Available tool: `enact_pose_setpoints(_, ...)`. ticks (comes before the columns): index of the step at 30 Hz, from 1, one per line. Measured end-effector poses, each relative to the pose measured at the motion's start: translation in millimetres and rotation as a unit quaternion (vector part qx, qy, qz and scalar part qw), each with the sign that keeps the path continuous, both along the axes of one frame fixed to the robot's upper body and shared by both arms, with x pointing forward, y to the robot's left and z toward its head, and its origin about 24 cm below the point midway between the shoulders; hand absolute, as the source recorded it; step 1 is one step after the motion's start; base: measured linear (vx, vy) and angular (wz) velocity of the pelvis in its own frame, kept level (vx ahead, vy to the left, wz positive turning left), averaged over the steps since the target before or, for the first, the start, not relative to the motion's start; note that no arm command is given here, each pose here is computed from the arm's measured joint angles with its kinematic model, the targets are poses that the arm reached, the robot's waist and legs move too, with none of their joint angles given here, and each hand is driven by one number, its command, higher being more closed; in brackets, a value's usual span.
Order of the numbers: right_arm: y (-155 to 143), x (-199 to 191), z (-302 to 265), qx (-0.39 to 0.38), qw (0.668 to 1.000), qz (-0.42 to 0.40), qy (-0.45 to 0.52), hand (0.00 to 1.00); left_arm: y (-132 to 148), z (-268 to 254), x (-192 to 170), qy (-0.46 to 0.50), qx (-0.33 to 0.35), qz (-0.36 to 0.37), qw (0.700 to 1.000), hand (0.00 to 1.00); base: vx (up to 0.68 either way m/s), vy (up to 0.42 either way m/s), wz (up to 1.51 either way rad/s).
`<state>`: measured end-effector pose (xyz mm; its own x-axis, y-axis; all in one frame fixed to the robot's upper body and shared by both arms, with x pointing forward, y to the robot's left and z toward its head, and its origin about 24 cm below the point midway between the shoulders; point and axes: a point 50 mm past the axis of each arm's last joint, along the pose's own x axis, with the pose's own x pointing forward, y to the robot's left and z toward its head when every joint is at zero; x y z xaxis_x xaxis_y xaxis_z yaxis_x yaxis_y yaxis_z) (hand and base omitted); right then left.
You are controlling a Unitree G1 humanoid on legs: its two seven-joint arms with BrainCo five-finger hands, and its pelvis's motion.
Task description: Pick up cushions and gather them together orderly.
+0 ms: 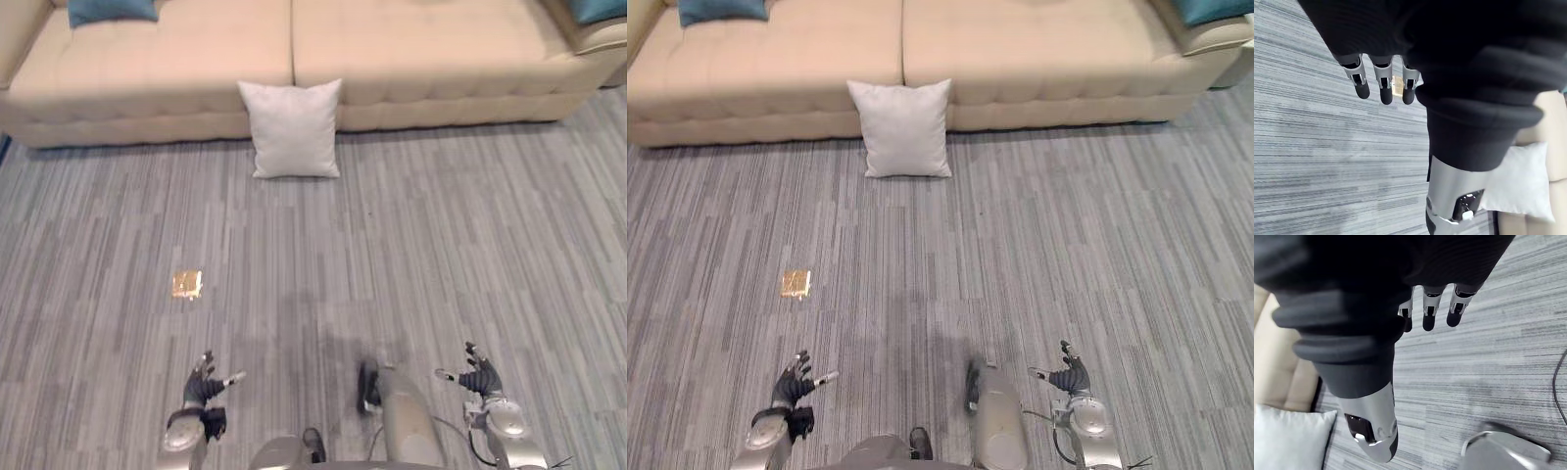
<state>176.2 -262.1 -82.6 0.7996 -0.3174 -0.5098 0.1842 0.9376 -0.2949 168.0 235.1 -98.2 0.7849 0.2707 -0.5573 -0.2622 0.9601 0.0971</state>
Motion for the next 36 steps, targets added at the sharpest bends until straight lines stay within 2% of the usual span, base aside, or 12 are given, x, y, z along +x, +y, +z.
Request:
enact_pose_setpoints(5, 10, 6, -1, 0.007, 1.000, 0.000, -0.007, 0.00, -4, -6, -7, 0.012, -0.009, 0.008, 1.000, 0.00, 0.57, -0.252, 0.01)
enact_pose_setpoints(11, 7, 19, 3, 0.011, 1.000, -0.019, -0.019, 0.00, -2, -7, -9, 0.016, -0.011, 0.012, 1.000, 0.00, 0.51, -0.020, -0.39)
enact_pose_setpoints(15, -3, 5, -4, 0.001, 0.999, -0.041, 0.004, 0.00, -3, -10, -14, 0.026, -0.013, 0.015, 0.999, 0.00, 0.53, 0.225, -0.35)
enact_pose_setpoints(20, 9, -22, -23, 0.025, 0.997, -0.050, 0.045, 0.00, -7, -14, -14, 0.037, -0.019, 0.008, 0.999, 0.00, 0.60, 0.251, 0.19)
enact_pose_setpoints(26, 33, -3, -20, 0.037, 0.999, -0.004, 0.028, 0.00, 6, -15, -23, 0.056, 0.004, 0.010, 0.998, 0.00, 0.62, 0.113, 0.03)
enact_pose_setpoints(29, 30, -2, -19, 0.033, 0.999, -0.006, 0.028, 0.00, 6, -13, -18, 0.050, 0.006, 0.006, 0.999, 0.00, 0.56, -0.054, 0.42)
enact_pose_setpoints(31, 28, -17, -26, 0.033, 0.998, -0.013, 0.052, 0.00, 6, -16, -20, 0.058, 0.008, 0.003, 0.998, 0.00, 0.50, -0.118, 0.50)
enact_pose_setpoints(36, 26, -13, -24, 0.029, 0.998, -0.013, 0.049, 0.00, -4, -19, -17, 0.061, -0.002, -0.001, 0.998, 0.00, 0.58, -0.200, 0.27)
